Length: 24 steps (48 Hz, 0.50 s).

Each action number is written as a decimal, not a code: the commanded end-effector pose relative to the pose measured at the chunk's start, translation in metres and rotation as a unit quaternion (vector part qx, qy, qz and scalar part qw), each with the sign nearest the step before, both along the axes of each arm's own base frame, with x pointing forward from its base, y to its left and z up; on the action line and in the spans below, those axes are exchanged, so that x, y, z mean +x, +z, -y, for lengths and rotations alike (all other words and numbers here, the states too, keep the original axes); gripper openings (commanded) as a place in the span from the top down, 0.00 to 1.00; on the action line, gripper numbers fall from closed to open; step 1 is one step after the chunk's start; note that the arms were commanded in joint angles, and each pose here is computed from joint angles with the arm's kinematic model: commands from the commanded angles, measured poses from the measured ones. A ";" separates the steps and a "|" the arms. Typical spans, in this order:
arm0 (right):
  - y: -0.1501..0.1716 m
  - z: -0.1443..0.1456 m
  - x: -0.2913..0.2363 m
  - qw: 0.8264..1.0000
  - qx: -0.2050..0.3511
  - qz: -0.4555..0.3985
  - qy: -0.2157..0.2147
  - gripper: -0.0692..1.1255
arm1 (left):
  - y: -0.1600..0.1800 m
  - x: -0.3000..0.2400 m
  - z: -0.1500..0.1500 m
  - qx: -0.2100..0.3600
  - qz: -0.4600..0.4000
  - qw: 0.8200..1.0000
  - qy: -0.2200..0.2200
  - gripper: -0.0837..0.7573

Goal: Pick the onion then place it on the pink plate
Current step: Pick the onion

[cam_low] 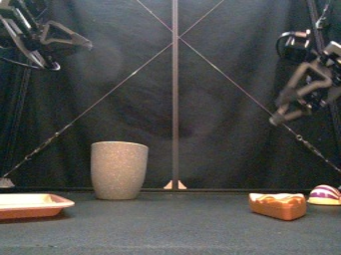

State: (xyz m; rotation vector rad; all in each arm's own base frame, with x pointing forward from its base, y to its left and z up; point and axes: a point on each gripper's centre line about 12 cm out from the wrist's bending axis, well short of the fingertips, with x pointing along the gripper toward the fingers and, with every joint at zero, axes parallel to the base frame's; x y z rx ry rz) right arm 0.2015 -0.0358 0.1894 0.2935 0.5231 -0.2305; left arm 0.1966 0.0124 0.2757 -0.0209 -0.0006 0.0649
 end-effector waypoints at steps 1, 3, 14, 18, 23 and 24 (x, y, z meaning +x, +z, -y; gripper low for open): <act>-0.024 0.003 -0.009 0.995 0.035 -0.096 -0.010 0.11 | 0.005 0.001 -0.002 0.001 0.006 1.000 0.004 0.75; -0.032 0.003 -0.012 0.990 0.047 -0.130 -0.014 0.11 | 0.004 0.001 -0.002 0.002 0.006 1.000 0.005 0.75; -0.048 0.012 -0.011 0.979 0.058 -0.195 -0.025 0.11 | 0.002 0.001 -0.003 0.001 0.004 1.000 0.006 0.75; -0.053 0.013 -0.009 0.977 0.053 -0.205 -0.023 0.11 | 0.001 0.001 -0.003 0.000 0.002 1.000 0.006 0.75; -0.059 0.014 -0.005 0.976 0.051 -0.212 -0.021 0.11 | -0.001 0.000 -0.002 0.001 -0.001 1.000 0.006 0.75; -0.060 0.014 -0.004 0.976 0.051 -0.212 -0.022 0.11 | -0.002 0.000 -0.003 0.000 -0.002 1.000 0.007 0.75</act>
